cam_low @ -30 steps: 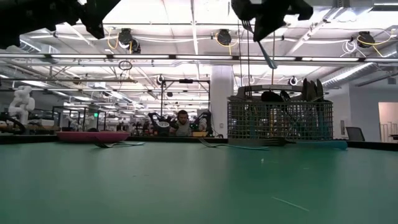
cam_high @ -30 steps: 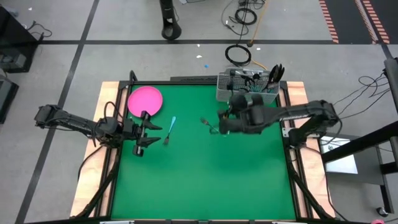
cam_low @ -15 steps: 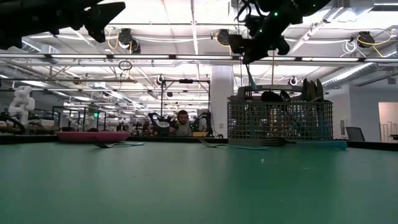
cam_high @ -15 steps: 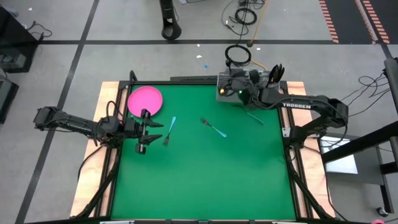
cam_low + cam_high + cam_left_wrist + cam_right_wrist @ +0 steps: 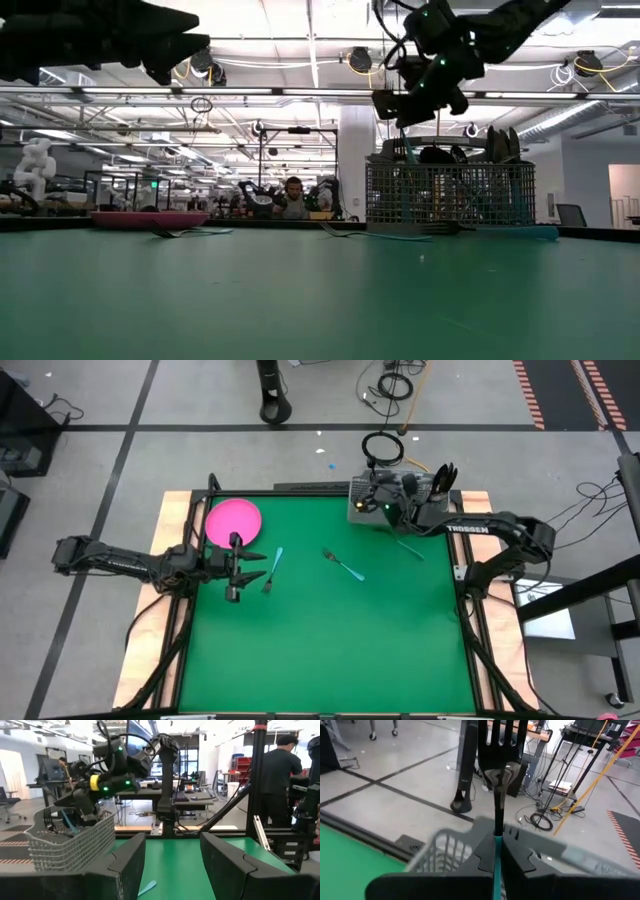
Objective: Sort silverware
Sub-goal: Put the blue fork into the gray silverware basket
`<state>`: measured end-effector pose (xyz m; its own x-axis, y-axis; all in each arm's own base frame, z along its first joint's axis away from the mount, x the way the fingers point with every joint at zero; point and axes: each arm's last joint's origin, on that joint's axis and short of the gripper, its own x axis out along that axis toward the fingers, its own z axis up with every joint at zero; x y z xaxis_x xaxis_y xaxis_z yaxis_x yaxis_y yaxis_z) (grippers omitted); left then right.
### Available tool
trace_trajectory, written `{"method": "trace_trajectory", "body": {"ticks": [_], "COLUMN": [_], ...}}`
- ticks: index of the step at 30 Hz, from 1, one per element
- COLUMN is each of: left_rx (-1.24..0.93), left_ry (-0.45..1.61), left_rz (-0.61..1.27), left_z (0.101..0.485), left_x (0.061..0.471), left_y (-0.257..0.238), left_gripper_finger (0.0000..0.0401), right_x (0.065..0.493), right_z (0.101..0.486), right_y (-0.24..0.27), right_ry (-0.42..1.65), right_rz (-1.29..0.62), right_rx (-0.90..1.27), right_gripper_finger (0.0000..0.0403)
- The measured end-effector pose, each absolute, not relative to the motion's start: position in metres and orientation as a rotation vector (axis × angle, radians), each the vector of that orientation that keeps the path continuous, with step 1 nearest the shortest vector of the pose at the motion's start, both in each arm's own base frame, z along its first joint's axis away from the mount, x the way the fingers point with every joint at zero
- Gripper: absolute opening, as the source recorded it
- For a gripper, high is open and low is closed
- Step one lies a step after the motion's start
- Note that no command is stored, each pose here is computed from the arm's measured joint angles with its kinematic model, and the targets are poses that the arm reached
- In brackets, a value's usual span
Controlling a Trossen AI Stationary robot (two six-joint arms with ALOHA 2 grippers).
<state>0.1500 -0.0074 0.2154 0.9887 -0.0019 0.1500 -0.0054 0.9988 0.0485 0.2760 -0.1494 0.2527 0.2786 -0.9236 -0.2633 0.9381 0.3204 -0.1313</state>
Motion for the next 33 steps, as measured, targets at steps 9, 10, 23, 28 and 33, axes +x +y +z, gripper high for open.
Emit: {"method": "trace_trajectory", "body": {"ticks": [9,10,23,28,33], "left_rx": [0.049,0.049,0.047,0.047,0.047], "left_ry": [-0.149,-0.149,-0.155,-0.157,-0.157], "left_rz": [0.005,0.005,0.005,0.004,0.004], "left_z": [0.215,0.215,0.216,0.216,0.216], "left_x": [0.15,0.15,0.15,0.15,0.15], "left_y": [-0.007,-0.007,-0.007,-0.007,-0.007], "left_gripper_finger": [0.0192,0.0192,0.0192,0.0192,0.0192], "right_x": [0.266,0.266,0.266,0.264,0.259], "right_z": [0.225,0.225,0.225,0.226,0.237], "right_y": [-0.144,-0.144,-0.144,-0.143,-0.14], "right_ry": [0.375,0.375,0.346,0.355,0.321], "right_rz": [-1.278,-1.278,-1.284,-1.28,-1.275], "right_rx": [0.046,0.046,0.082,0.086,0.094], "right_gripper_finger": [0.0006,0.0008,0.0039,0.0062,0.0083]}}
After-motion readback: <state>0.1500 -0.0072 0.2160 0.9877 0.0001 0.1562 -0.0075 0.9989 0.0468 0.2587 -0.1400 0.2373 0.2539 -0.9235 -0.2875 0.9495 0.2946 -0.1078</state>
